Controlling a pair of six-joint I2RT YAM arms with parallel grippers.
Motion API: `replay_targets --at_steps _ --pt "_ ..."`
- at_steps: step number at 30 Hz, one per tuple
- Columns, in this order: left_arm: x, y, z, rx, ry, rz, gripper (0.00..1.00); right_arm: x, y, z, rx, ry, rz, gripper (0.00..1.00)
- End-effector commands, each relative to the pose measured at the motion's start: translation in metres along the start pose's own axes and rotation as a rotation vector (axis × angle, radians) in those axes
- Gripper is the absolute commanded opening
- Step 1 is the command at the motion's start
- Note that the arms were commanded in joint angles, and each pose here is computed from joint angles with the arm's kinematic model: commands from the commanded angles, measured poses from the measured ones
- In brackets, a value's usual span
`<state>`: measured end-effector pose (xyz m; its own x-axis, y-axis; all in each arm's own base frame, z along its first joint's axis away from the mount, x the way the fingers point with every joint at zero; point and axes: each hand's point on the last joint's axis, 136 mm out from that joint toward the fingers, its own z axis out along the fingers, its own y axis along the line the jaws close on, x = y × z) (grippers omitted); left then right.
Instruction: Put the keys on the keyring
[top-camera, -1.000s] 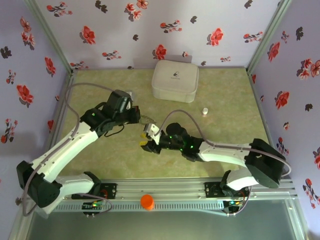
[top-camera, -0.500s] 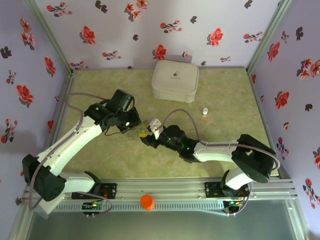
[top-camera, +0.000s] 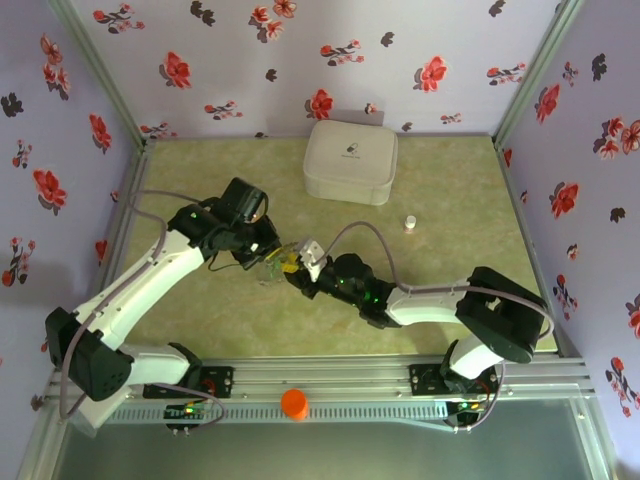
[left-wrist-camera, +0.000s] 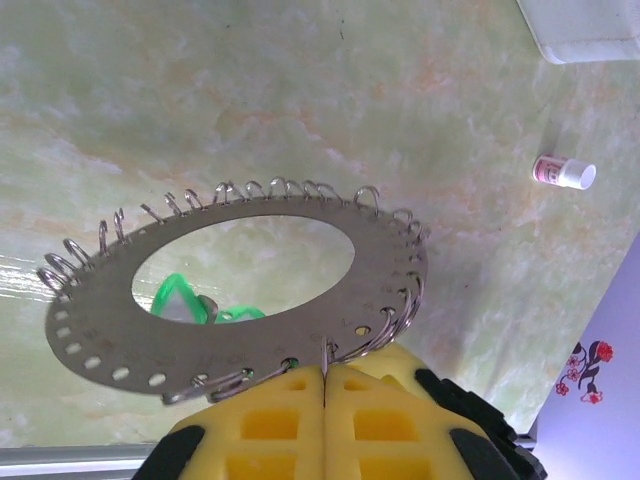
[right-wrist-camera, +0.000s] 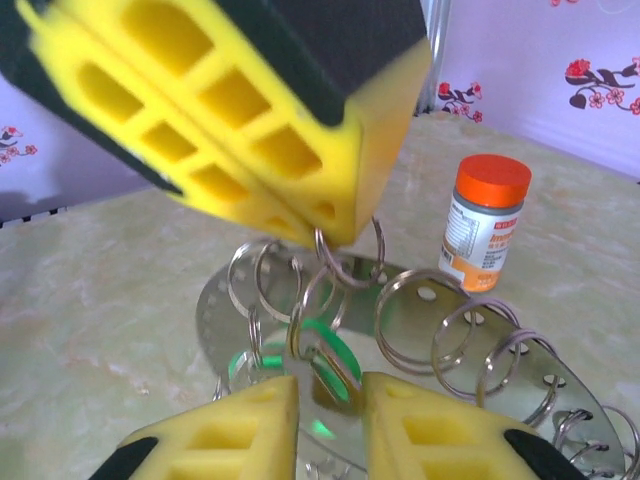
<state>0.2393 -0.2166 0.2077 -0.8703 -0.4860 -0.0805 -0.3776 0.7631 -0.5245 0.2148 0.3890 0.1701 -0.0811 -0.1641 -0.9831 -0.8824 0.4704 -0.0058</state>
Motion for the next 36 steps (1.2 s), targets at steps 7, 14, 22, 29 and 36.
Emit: replay_targets --at_steps 7,14,22,29,36 --pt "-0.002 -0.008 -0.016 0.060 -0.001 -0.047 0.00 -0.009 0.004 -0.008 -0.046 -0.026 0.001 0.01" --pt "-0.003 -0.008 -0.014 0.071 -0.002 -0.063 0.00 -0.003 0.007 -0.009 -0.073 -0.032 0.017 0.07" --pt "-0.001 -0.011 -0.013 0.084 0.013 -0.073 0.00 0.001 0.005 -0.006 -0.059 -0.047 -0.003 0.34" --pt "0.001 -0.010 -0.013 0.087 0.023 -0.084 0.00 -0.012 0.002 0.000 -0.047 -0.092 -0.008 0.41" --pt "0.006 -0.011 -0.011 0.098 0.055 -0.077 0.00 -0.015 0.002 0.000 -0.072 -0.116 -0.001 0.43"
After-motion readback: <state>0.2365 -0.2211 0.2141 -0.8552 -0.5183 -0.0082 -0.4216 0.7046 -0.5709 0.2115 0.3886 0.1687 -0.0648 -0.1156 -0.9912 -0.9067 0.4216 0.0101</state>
